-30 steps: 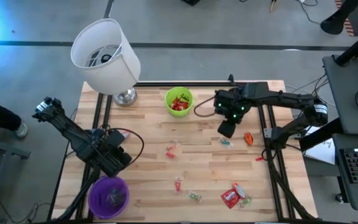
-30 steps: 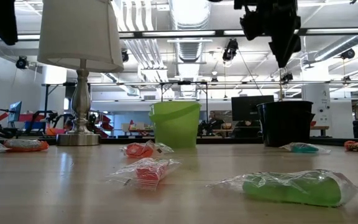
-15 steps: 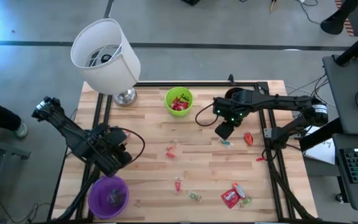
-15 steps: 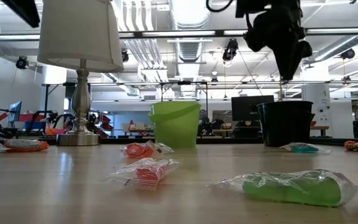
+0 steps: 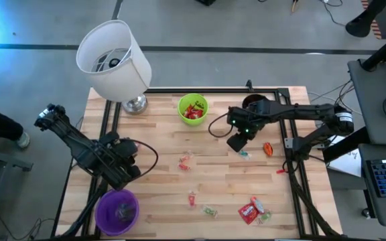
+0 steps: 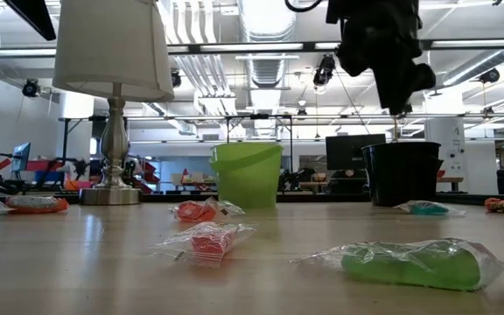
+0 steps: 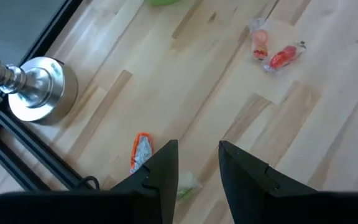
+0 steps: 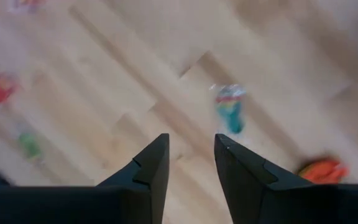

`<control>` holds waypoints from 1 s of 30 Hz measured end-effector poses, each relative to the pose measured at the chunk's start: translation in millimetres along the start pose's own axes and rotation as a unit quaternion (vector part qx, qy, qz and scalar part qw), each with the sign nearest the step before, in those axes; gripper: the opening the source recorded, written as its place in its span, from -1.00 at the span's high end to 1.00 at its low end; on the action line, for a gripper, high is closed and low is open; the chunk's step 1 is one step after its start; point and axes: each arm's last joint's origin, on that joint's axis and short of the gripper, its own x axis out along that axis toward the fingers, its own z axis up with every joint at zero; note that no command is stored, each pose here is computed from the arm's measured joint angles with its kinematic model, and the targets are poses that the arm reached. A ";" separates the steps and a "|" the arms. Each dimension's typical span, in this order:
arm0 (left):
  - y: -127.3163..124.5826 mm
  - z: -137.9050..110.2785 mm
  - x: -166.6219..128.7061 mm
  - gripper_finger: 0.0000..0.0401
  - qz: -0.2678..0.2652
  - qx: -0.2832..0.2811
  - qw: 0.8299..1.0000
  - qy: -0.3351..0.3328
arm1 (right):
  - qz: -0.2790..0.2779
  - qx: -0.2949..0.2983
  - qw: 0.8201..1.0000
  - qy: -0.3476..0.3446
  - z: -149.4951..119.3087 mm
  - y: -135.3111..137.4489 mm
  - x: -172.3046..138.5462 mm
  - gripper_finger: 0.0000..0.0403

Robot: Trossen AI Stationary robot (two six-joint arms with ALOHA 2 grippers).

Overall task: Sort candy
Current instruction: Put the orange candy into the black bucket

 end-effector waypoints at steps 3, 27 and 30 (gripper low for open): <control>-0.1 -0.8 1.2 0.51 0.002 0.011 1.000 0.001 | 0.000 0.006 1.000 0.014 -8.4 8.1 2.8 0.49; 2.9 -0.8 -0.4 0.51 -0.003 0.099 0.995 0.000 | -0.082 0.127 0.984 0.100 -125.7 45.5 79.1 0.08; 3.7 -0.8 -0.9 0.51 -0.004 0.100 0.995 -0.001 | -0.052 0.134 0.985 0.096 -140.2 54.4 86.9 0.08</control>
